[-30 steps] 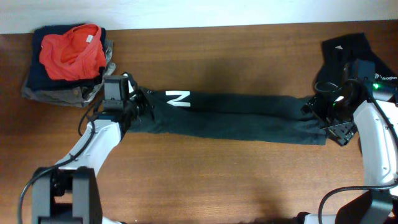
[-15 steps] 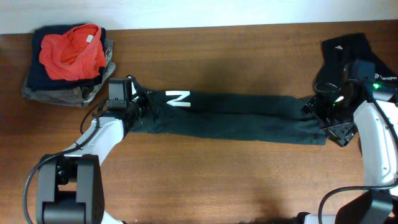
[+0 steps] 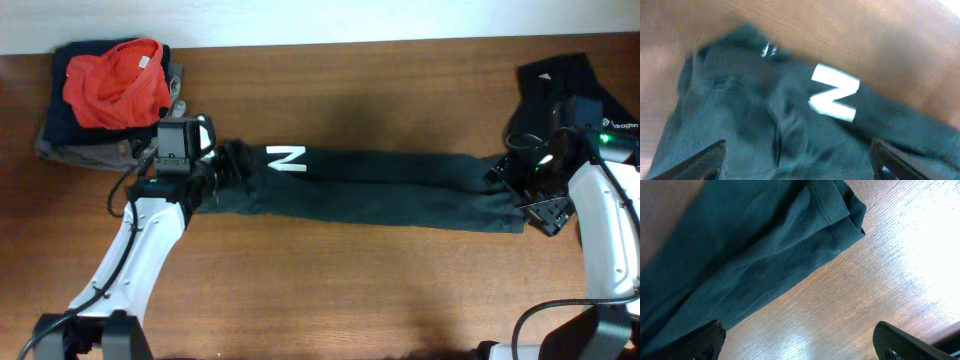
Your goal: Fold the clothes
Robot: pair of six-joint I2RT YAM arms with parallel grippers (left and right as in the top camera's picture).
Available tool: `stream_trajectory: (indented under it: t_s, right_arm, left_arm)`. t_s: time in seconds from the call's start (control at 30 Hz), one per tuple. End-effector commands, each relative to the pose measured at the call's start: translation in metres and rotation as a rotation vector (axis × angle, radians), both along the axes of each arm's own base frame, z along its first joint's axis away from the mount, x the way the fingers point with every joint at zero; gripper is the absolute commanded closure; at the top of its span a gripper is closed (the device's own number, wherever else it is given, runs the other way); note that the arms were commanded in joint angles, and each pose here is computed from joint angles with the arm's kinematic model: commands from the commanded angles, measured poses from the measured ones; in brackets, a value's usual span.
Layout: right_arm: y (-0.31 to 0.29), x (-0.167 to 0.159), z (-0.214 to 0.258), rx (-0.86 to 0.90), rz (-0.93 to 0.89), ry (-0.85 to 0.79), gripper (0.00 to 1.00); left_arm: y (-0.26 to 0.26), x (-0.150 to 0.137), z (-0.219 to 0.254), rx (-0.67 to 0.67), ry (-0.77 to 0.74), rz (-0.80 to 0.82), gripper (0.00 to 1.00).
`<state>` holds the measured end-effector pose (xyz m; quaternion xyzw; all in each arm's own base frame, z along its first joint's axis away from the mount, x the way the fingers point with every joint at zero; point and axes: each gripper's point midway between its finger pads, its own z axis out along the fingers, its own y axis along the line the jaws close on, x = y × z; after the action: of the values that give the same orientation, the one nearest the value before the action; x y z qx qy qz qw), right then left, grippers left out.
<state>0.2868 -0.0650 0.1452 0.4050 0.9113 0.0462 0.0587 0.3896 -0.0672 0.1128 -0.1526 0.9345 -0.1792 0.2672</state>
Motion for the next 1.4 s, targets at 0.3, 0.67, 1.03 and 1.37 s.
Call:
stream_trajectory:
  t_s: [0.3,0.67,1.03,1.37]
  right_arm:
    - [0.003,-0.003,-0.001,0.008,0.005,0.009,0.01]
    - [0.004,-0.005,-0.001,0.009,0.009,0.017,0.01]
    - [0.003,-0.004,-0.001,0.008,0.009,0.012,0.01]
    - [0.003,-0.003,-0.002,0.008,0.009,0.011,0.01]
  left_arm:
    - [-0.040,-0.024,-0.058,-0.007,0.209,-0.067,0.20]
    - [-0.044,-0.009,-0.078,-0.012,0.198,-0.066,0.25]
    - [-0.053,-0.008,-0.075,-0.057,0.188,-0.092,0.51]
    - [-0.069,-0.003,-0.064,-0.144,0.154,-0.138,1.00]
